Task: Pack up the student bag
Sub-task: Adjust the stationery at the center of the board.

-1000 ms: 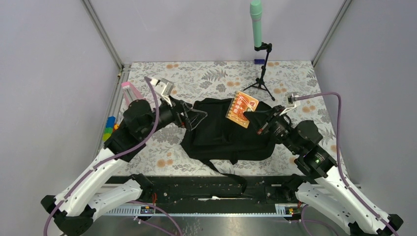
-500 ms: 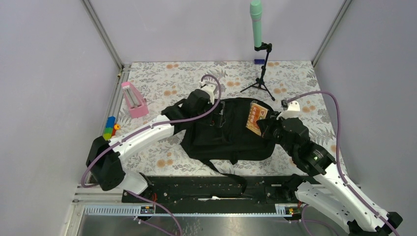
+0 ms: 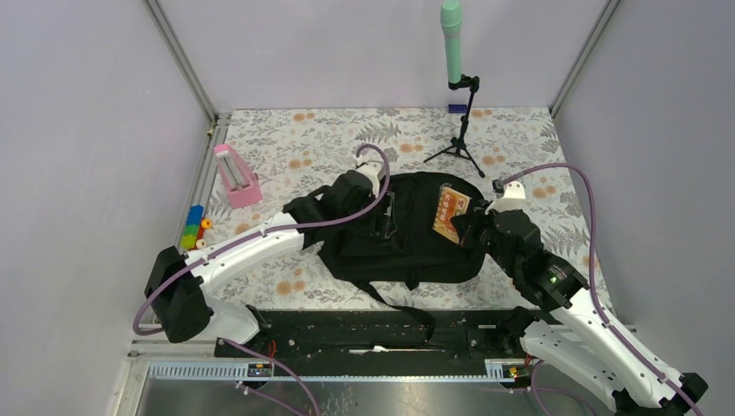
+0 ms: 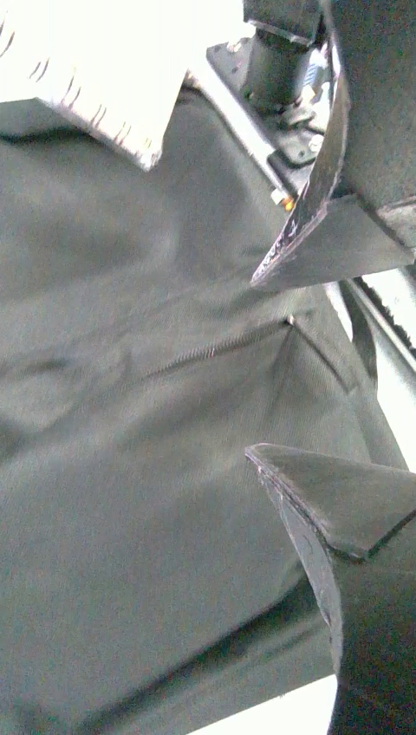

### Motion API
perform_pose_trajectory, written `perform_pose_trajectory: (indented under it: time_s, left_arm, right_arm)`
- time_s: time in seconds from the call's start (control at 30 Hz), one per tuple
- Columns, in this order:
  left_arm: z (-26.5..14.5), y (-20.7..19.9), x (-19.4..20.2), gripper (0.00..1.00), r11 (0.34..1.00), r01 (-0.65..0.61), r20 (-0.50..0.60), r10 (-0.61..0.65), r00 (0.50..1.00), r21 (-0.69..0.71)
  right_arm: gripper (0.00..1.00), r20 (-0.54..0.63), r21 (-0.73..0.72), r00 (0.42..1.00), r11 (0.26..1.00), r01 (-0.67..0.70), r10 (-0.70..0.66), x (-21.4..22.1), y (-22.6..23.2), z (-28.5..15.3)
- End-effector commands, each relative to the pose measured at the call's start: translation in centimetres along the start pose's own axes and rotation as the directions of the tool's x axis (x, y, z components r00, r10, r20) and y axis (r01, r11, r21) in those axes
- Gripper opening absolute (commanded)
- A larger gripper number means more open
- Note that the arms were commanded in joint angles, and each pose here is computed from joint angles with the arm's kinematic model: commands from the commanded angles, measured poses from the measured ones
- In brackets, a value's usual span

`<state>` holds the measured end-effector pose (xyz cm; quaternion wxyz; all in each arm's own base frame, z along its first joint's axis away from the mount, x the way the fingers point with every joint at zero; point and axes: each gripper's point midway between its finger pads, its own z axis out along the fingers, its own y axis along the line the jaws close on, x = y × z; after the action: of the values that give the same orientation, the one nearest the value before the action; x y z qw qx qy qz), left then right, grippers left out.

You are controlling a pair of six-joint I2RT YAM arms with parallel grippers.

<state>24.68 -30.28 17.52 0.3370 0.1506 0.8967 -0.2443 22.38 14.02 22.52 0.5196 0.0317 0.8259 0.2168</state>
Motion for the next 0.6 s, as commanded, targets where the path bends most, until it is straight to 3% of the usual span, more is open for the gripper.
perform_pose_trajectory:
  time_s: [0.0,0.3,0.57]
  left_arm:
    - [-0.5,-4.4,-0.2,0.64,0.988,0.028,0.017,-0.031,0.999,0.15]
    - [0.9,-6.7,1.5,0.5,0.978,0.054,-0.039,-0.047,0.998,0.201]
    - [1.8,-7.1,2.9,0.49,0.983,0.05,-0.061,-0.039,0.997,0.177]
  right_arm:
    - [0.0,0.008,-0.026,1.0,1.0,-0.013,0.013,-0.6,0.7,0.0]
    - [0.0,0.02,-0.04,1.0,0.999,-0.02,0.021,-0.7,0.7,-0.5]
    - [0.0,0.017,-0.051,0.999,0.998,-0.028,0.029,-0.6,0.9,-0.6]
